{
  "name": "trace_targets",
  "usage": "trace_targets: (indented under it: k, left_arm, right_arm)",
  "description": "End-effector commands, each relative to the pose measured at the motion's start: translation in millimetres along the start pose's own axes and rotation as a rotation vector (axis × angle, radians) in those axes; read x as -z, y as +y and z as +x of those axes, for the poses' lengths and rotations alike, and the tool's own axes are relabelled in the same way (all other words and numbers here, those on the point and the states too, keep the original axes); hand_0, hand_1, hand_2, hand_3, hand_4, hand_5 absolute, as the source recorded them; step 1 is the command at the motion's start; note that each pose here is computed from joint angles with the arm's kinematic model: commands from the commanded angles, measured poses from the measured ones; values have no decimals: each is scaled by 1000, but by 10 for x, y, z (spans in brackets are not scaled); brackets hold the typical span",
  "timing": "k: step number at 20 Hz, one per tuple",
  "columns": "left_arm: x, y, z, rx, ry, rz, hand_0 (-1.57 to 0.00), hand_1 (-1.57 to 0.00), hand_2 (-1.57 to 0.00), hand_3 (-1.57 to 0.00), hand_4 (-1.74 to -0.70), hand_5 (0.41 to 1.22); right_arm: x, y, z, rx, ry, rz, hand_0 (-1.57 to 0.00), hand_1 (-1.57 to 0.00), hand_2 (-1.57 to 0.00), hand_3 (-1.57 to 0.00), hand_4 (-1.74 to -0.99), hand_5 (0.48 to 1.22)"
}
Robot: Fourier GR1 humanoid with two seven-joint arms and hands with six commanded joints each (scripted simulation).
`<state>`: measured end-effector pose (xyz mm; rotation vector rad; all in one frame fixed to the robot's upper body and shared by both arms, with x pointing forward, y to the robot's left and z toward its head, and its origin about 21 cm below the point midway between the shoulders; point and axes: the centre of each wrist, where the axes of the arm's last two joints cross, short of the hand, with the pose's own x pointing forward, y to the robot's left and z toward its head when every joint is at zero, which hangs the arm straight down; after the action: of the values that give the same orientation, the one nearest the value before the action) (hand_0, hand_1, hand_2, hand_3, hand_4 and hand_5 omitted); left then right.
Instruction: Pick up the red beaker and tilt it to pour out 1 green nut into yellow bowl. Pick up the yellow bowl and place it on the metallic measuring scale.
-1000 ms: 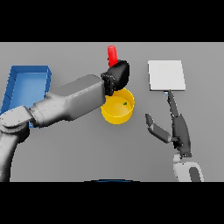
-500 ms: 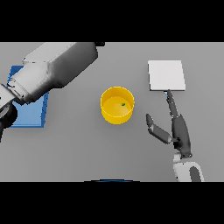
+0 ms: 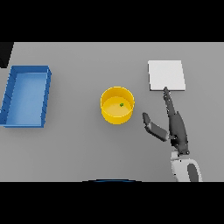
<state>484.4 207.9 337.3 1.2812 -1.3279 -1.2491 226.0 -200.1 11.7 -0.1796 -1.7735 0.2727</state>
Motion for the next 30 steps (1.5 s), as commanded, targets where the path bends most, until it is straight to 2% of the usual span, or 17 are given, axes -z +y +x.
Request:
trace_targets:
  k: [1, 3, 5, 7, 8, 11, 13, 16, 19, 25, 27, 29, 30]
  left_arm:
    - [-13, -48, -172, -95, 49, 9, -1571, -1571, -1571, -1458, -1739, 1221]
    - [-65, -263, -538, -253, 159, 10, -1571, -1571, -1571, -1499, -1740, 1221]
    - [-155, -591, -864, -376, 274, 13, -1571, -1571, -1571, -1525, -1740, 1221]
    - [-227, -801, -1024, -463, 378, 9, -1571, -1571, -1571, -1541, -1740, 1221]
    - [-274, -912, -1115, -514, 474, 2, -1571, -1571, -1571, -1547, -1741, 1221]
    - [-421, -1177, -1291, -657, 563, 14, -1571, -1571, -1571, -1518, -1741, 1221]
    - [-557, -1413, -1385, -719, 640, -14, -1571, -1571, -1571, -1462, -1741, 1221]
    - [-770, -1667, -1402, -815, 691, -16, -1571, -1571, -1571, -1374, -1741, 1221]
    - [-1010, -1864, -1357, -882, 733, -10, -1571, -1571, -1571, -1376, -1741, 1221]
    - [-1365, -2233, -1170, -938, 813, -62, -1571, -1571, -1571, -1383, -1741, 1221]
    - [-1471, -2272, -1155, -953, 825, -94, -1571, -1571, -1571, -1384, -1741, 1076]
    - [-1543, -2287, -1135, -972, 824, -157, -1571, -1571, -1571, -1366, -1735, 955]
    - [-1548, -2268, -1101, -960, 801, -198, -1571, -1571, -1571, -1407, -1661, 888]
  right_arm:
    - [35, -9, 25, 26, -1, -1, 1, 1, 1, 1, -1093, 623]
    - [11, -19, 23, 41, -1, 15, 1, 1, 1, 1, -1081, 631]
    - [2, -60, -12, 55, 20, 20, 1, 1, 1, 1, -1106, 642]
    - [11, -65, -1, 53, -2, 41, 1, 1, 1, 1, -1141, 657]
    - [27, -70, 7, 50, -6, 43, 1, 1, 1, 1, -1148, 663]
    - [2, -57, -32, 25, -14, 48, 1, 1, 1, 1, -1168, 680]
    - [26, -83, -17, 17, -11, 58, 1, 1, 1, 1, -1188, 696]
    - [17, -46, -21, 14, -3, 43, 1, 1, 1, 1, -1194, 703]
    - [-8, -58, -52, 4, -18, 53, 1, 1, 1, 1, -1207, 708]
    - [7, -51, -46, 8, -7, 52, 1, 1, 1, 1, -1186, 687]
    - [21, -53, -55, 15, 10, 48, 1, 1, 1, 1, -1170, 683]
    - [16, -56, -35, 13, 0, 50, 1, 1, 1, 1, -1168, 679]
    - [44, -49, -30, 19, 6, 55, 1, 1, 1, 1, -1165, 678]
